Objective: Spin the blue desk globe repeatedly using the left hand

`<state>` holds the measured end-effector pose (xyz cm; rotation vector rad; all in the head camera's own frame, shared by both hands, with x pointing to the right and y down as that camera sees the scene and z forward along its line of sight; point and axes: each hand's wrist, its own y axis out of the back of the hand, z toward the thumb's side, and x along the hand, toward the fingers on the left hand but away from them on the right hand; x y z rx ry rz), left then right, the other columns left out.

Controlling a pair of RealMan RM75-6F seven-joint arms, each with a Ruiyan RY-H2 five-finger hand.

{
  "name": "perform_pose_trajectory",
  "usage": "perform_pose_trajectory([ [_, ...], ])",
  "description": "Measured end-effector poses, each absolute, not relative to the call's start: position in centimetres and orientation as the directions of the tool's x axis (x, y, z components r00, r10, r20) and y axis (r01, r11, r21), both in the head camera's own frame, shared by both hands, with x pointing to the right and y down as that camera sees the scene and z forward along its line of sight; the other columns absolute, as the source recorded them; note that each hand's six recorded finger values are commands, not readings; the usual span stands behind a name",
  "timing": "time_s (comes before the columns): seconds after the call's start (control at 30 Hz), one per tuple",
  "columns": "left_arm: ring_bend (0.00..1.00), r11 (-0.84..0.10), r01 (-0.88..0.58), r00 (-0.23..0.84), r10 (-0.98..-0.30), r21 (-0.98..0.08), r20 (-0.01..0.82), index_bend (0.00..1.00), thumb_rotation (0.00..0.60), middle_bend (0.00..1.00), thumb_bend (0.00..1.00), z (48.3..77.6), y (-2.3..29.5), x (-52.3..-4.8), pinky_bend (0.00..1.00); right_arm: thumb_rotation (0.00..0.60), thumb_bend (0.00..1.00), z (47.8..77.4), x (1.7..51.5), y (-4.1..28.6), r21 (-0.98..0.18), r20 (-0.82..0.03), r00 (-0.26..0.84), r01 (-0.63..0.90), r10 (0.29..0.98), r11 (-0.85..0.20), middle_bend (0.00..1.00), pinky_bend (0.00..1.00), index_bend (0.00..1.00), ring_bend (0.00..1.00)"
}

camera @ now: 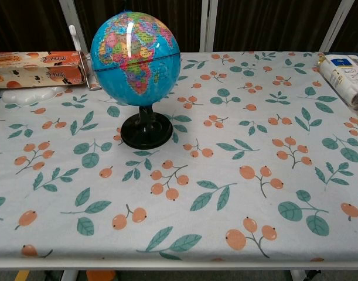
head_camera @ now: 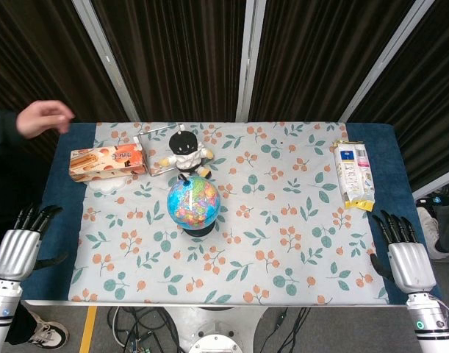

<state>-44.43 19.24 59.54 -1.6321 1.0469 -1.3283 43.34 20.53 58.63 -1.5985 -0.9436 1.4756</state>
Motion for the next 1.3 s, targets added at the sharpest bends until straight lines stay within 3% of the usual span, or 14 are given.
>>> perform_pose_trajectory([
  [0.47, 0.02, -0.350, -0.124, 0.152, -0.931, -0.928, 0.331, 0.16, 0.600, 0.16, 0.05, 59.1, 18.5, -43.5, 0.02, 0.600, 0.30, 58.7, 43.5, 20.6, -0.892, -0.448, 0.062, 0.026, 0.892, -0.450, 0.00, 0.00, 0.00, 0.00],
  [0.73, 0.02, -0.297, -0.133, 0.330, -0.913, -0.946, 0.240, 0.16, 0.600, 0.16, 0.05, 57.5, 15.9, -37.8, 0.02, 0.600, 0.30, 58.6, 44.3, 20.5, -0.892, -0.449, 0.044, 0.029, 0.892, -0.451, 0.00, 0.00, 0.00, 0.00],
  [1.0, 0.02, -0.258, -0.130, 0.566, -0.812, -0.957, 0.142, 0.16, 0.600, 0.16, 0.05, 55.7, 12.8, -28.5, 0.02, 0.600, 0.30, 59.0, 44.0, 20.4, -0.887, -0.459, 0.051, 0.034, 0.887, -0.461, 0.00, 0.00, 0.00, 0.00],
  [1.3, 0.02, -0.302, -0.121, 0.695, -0.706, -0.946, 0.137, 0.16, 0.600, 0.16, 0.05, 56.6, 12.5, -21.6, 0.02, 0.600, 0.30, 59.1, 44.7, 20.6, -0.885, -0.463, 0.038, 0.040, 0.886, -0.464, 0.00, 0.00, 0.00, 0.00],
])
